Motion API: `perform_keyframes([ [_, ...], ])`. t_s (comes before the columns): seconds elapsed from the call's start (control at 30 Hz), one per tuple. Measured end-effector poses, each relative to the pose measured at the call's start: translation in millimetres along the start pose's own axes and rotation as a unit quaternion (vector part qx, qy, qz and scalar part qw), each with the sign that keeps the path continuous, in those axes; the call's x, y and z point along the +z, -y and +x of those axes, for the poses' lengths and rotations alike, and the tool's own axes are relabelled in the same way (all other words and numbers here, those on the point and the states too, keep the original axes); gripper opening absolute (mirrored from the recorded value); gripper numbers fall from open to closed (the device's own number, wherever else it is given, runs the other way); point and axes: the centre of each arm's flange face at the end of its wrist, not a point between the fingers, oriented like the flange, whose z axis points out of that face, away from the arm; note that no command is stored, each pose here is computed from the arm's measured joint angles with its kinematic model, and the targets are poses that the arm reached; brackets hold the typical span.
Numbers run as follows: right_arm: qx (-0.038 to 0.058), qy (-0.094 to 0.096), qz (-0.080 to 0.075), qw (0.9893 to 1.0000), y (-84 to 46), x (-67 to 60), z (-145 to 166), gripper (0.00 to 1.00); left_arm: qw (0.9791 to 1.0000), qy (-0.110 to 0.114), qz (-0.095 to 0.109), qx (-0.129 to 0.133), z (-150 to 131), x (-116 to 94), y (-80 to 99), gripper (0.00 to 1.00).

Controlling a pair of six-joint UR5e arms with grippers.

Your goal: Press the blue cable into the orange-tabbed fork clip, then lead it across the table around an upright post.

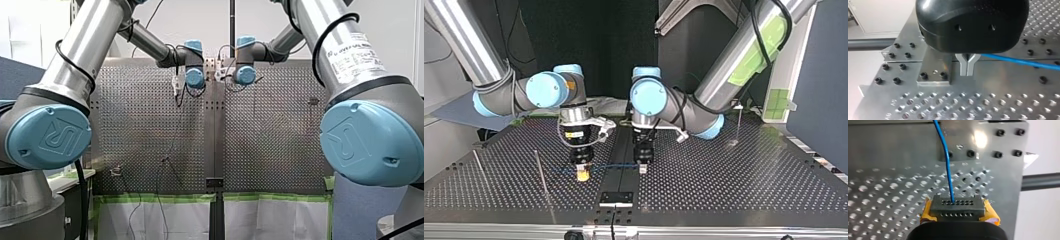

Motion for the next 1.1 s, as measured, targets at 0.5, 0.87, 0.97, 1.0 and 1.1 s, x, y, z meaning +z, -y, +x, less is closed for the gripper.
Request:
perform_keyframes([
  [0.5,0.0039,-0.008,-0.019,0.9998,-27.9,-1.9,33.1,0.0,0.9995,0.027,0.012,-0.012,-47.8,9.0,19.2,0.0],
  [0.87,0.0078,-0.023,-0.038,0.999,-54.3,-2.2,58.8,0.0,0.9988,0.039,0.025,-0.018,-69.4,14.5,25.6,0.0],
  [0.97,0.0081,-0.029,-0.044,0.9986,-63.0,-2.5,67.4,0.0,0.9985,0.041,0.029,-0.02,-74.4,15.5,26.9,0.0],
  [1.0,0.0082,-0.03,-0.045,0.9985,-65.0,-2.6,69.2,0.0,0.9984,0.041,0.031,-0.021,-76.5,15.8,27.4,0.0],
  [1.1,0.0089,-0.033,-0.051,0.9981,-74.3,-2.8,75.1,0.0,0.998,0.044,0.037,-0.026,-83.2,17.4,29.3,0.0],
])
